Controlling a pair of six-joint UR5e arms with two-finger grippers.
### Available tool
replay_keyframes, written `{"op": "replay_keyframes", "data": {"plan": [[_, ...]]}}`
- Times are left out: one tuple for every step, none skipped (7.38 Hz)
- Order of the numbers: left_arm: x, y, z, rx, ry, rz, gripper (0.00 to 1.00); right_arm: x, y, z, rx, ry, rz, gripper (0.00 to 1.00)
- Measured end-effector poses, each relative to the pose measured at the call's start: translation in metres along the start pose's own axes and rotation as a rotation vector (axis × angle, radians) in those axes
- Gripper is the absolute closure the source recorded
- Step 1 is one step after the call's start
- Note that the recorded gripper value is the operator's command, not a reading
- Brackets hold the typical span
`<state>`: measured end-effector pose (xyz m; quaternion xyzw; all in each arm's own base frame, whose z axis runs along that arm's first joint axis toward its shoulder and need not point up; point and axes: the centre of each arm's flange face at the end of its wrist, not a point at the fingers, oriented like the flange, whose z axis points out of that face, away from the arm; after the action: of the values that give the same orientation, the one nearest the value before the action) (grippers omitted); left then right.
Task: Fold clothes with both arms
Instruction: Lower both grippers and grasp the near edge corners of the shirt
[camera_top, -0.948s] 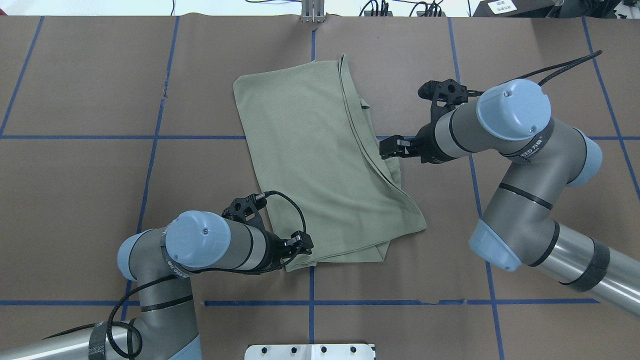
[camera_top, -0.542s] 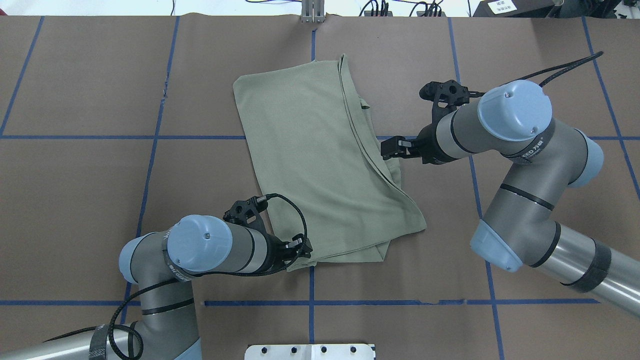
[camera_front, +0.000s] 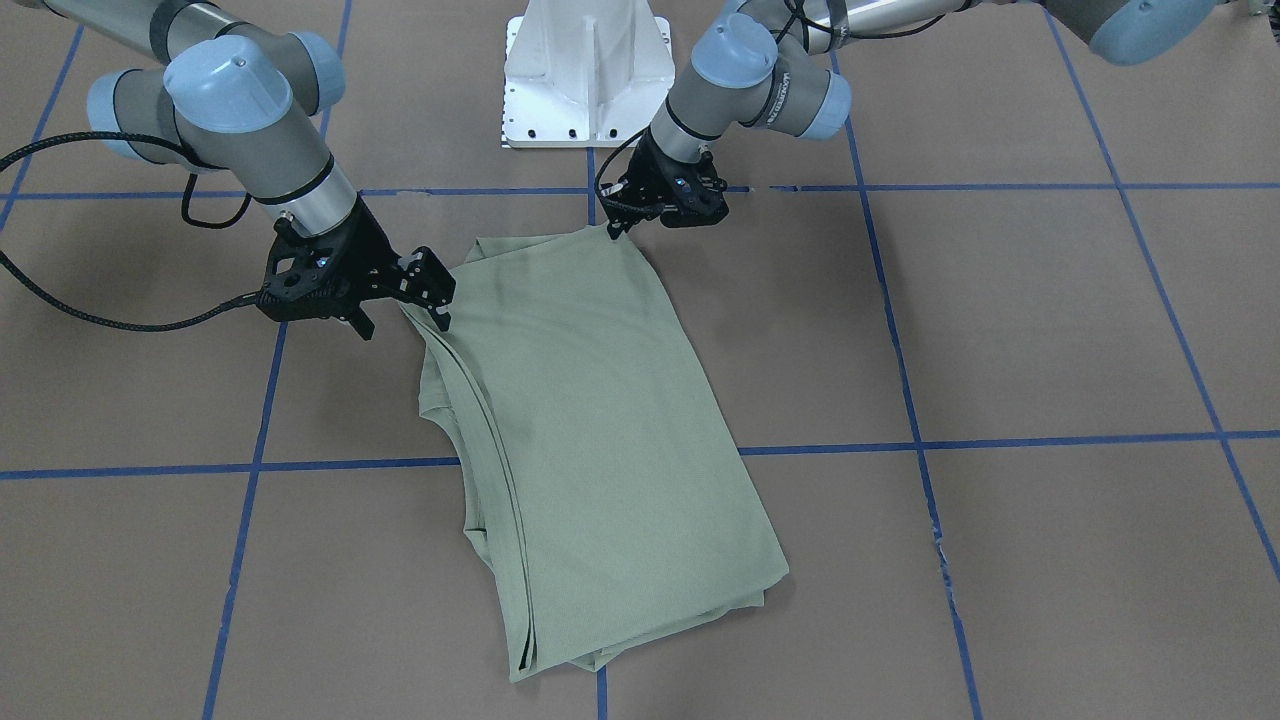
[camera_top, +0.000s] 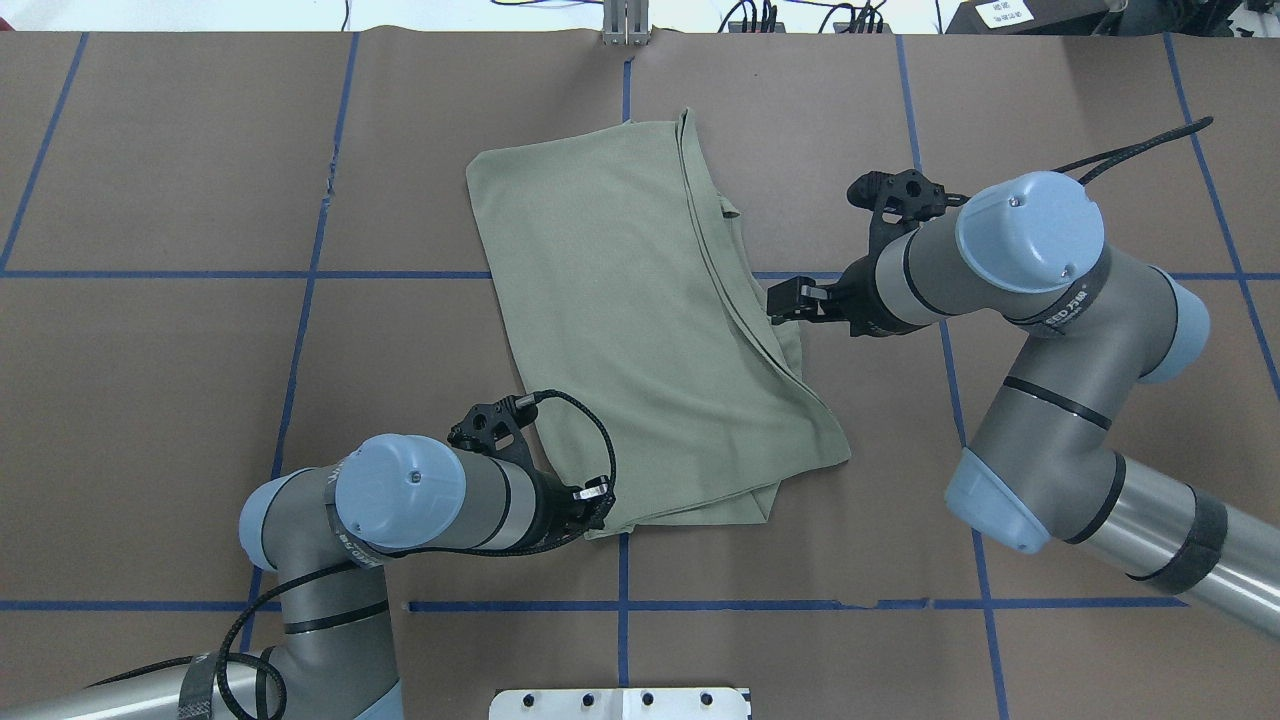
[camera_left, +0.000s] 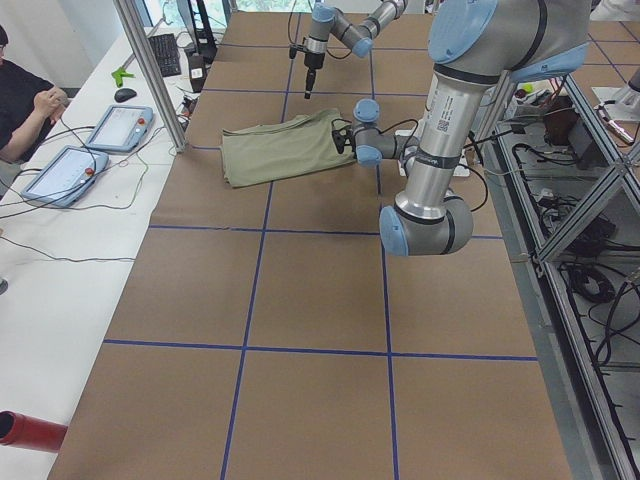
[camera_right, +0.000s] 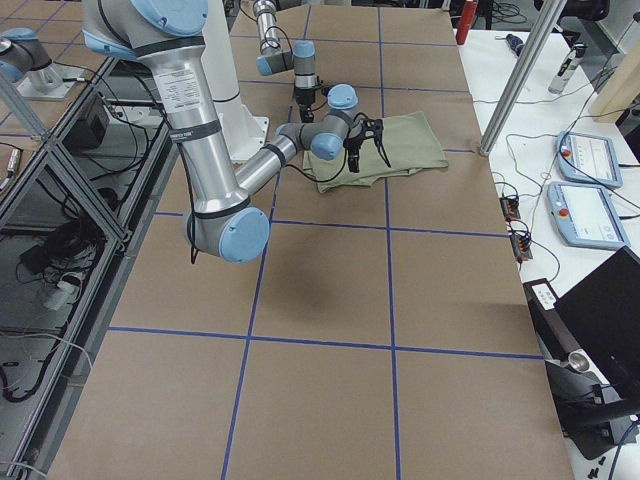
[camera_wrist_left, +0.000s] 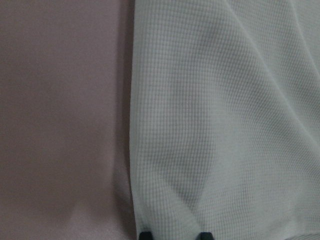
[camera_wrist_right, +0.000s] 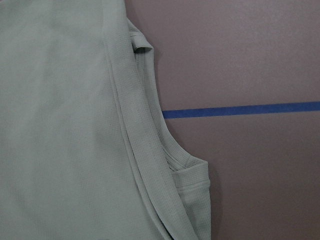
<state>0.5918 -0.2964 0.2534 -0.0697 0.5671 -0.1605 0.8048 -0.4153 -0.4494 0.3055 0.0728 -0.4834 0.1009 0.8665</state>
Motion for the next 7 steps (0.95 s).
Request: {"op": "replay_keyframes", "data": {"plan": [[-0.001,-0.001,-0.003,0.001,0.002,0.005,1.00,-0.007,0.016,-0.001,0.000,0.000,0.116,0.00],[-0.003,-0.003,-0.005,0.002,0.002,0.008,1.00,-0.017,0.043,-0.003,-0.001,0.028,0.226,0.01],[-0.004,-0.003,-0.006,0.002,0.003,0.011,1.00,-0.030,0.076,-0.008,0.003,0.083,0.320,0.02],[-0.004,-0.003,-0.007,0.001,0.004,0.012,1.00,-0.041,0.109,-0.007,0.011,0.130,0.407,0.02],[-0.003,-0.003,-0.008,-0.002,0.007,0.014,1.00,-0.049,0.138,0.001,0.028,0.156,0.458,0.02],[-0.003,-0.002,-0.009,-0.005,0.011,0.015,1.00,-0.051,0.155,0.011,0.047,0.175,0.471,0.01],[-0.001,-0.001,-0.012,-0.007,0.017,0.015,1.00,-0.050,0.162,0.021,0.064,0.192,0.461,0.02]]}}
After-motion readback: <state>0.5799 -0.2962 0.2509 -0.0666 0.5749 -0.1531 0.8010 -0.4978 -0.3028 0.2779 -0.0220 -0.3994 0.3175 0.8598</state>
